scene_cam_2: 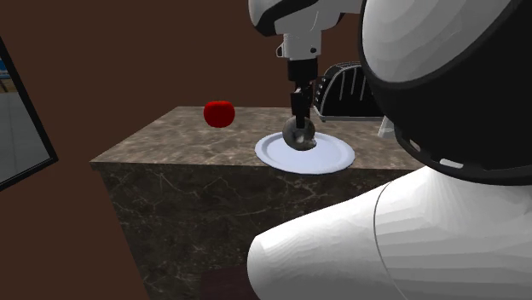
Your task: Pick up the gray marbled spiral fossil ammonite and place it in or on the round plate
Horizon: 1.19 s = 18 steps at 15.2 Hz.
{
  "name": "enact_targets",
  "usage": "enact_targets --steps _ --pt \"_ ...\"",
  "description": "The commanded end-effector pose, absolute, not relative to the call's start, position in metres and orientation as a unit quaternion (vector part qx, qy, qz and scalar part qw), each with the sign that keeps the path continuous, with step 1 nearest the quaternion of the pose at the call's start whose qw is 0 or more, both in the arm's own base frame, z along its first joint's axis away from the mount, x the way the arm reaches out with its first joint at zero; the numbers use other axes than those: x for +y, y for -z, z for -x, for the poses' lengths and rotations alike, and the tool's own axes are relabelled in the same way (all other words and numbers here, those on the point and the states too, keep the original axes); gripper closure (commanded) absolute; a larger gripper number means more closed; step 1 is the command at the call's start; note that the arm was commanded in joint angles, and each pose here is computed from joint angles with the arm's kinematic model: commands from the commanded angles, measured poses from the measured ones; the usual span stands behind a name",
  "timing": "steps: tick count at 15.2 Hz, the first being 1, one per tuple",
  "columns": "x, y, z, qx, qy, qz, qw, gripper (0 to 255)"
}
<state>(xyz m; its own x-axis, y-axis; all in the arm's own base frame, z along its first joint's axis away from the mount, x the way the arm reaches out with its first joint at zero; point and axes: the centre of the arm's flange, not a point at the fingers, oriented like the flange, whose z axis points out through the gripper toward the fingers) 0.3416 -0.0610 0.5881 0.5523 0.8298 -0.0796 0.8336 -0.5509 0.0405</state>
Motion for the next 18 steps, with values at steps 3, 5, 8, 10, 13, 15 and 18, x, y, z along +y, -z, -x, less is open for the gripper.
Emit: enact_targets --steps 3,5,8,10,13,15,18 --pt "-0.063 -0.584 -0.343 0.472 0.029 -0.881 0.035 0" --pt "-0.063 -0.584 -0.343 0.472 0.029 -0.881 0.035 0" --pt "-0.059 -0.611 -0.343 0.472 0.029 -0.881 0.035 0" --pt "-0.057 -0.634 -0.343 0.472 0.029 -0.881 0.035 0" --pt "-0.057 -0.634 -0.343 0.472 0.029 -0.881 0.035 0" --pt "-0.057 -0.634 -0.343 0.472 0.029 -0.881 0.035 0" --pt "-0.057 -0.634 -0.343 0.472 0.029 -0.881 0.035 0"
